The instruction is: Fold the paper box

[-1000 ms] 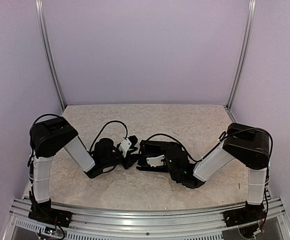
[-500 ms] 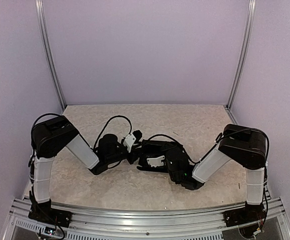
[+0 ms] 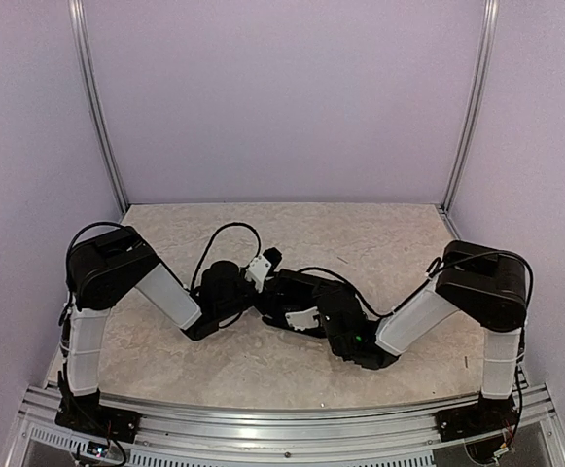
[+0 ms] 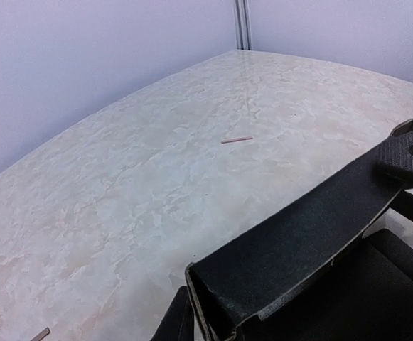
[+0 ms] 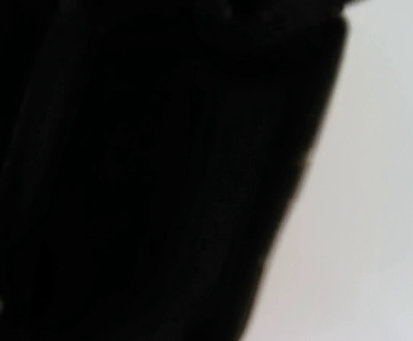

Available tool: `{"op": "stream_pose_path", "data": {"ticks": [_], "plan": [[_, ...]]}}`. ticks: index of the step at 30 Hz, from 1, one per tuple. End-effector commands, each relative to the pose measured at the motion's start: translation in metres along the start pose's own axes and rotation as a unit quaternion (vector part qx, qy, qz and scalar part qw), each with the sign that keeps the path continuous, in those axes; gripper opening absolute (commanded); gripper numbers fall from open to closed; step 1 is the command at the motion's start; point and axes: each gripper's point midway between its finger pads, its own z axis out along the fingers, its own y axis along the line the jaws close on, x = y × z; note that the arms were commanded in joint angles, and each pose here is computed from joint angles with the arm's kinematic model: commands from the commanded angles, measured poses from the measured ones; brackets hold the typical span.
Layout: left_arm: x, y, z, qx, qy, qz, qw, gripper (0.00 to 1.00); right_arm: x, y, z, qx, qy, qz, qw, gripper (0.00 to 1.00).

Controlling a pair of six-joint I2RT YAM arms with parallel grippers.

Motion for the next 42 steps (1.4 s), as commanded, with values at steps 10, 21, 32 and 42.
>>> {"op": "stream_pose_path", "data": {"ticks": [10,21,32,42], "plan": [[0.022,-0.002,0.002,-0.007,0.041,0.003,0.999,0.14,-0.043,-0.026,-0.067,-0.455,-0.182,0.238,0.839,0.39],[0.023,-0.01,0.0,0.016,0.042,0.012,0.999,0.12,-0.037,-0.059,-0.017,-0.552,-0.178,0.436,0.688,0.4],[0.022,-0.007,0.015,0.011,0.041,0.029,0.999,0.12,-0.035,-0.021,0.028,-0.642,-0.135,0.509,0.557,0.43],[0.019,0.032,0.03,-0.155,0.061,0.013,0.986,0.0,-0.046,-0.006,0.02,-0.692,-0.138,0.539,0.46,0.43]]}}
